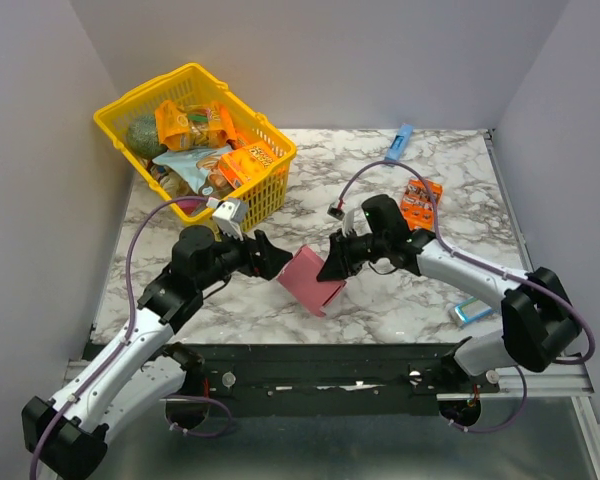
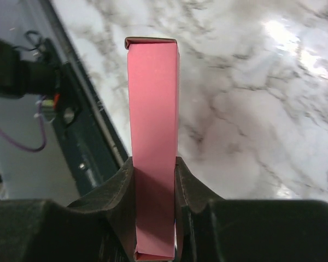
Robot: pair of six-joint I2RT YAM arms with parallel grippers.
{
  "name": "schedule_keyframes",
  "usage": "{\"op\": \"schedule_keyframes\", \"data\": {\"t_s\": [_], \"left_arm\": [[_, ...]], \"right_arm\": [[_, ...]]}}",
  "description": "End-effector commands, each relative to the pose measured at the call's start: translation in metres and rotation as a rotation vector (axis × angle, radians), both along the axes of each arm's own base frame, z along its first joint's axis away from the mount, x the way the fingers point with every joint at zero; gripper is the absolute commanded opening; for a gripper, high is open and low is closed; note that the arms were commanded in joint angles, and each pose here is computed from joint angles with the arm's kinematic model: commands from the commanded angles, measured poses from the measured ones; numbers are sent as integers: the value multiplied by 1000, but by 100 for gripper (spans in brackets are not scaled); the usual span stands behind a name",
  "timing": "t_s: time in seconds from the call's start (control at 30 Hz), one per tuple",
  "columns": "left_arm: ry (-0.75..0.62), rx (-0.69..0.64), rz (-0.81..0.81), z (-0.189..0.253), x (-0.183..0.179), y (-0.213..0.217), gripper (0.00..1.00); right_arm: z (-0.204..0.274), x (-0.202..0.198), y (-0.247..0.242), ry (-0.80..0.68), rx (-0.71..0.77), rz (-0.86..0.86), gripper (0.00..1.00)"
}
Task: Fold the paper box
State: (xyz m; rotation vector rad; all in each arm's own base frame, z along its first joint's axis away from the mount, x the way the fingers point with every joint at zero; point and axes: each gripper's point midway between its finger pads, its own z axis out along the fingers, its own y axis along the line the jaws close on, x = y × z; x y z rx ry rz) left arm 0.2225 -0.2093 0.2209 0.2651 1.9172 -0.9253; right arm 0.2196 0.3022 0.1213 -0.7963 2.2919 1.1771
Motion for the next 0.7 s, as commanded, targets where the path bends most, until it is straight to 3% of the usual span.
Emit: {"op": "schedule_keyframes", "data": {"t_s": [0.0, 0.17, 0.33, 0.67], "left_arm": [[17, 42, -126, 3, -17, 1, 99], [11, 35, -154, 7, -18, 2, 99], [62, -48, -355, 4, -44, -19, 99], [91, -111, -527, 6, -68, -30, 97]], "right_arm": [[44, -40, 4, 7, 152, 231, 24], [77, -65, 1, -5, 259, 345, 24], [99, -80, -2, -11, 320, 415, 24], [100, -82, -1, 12, 323, 431, 25]]}}
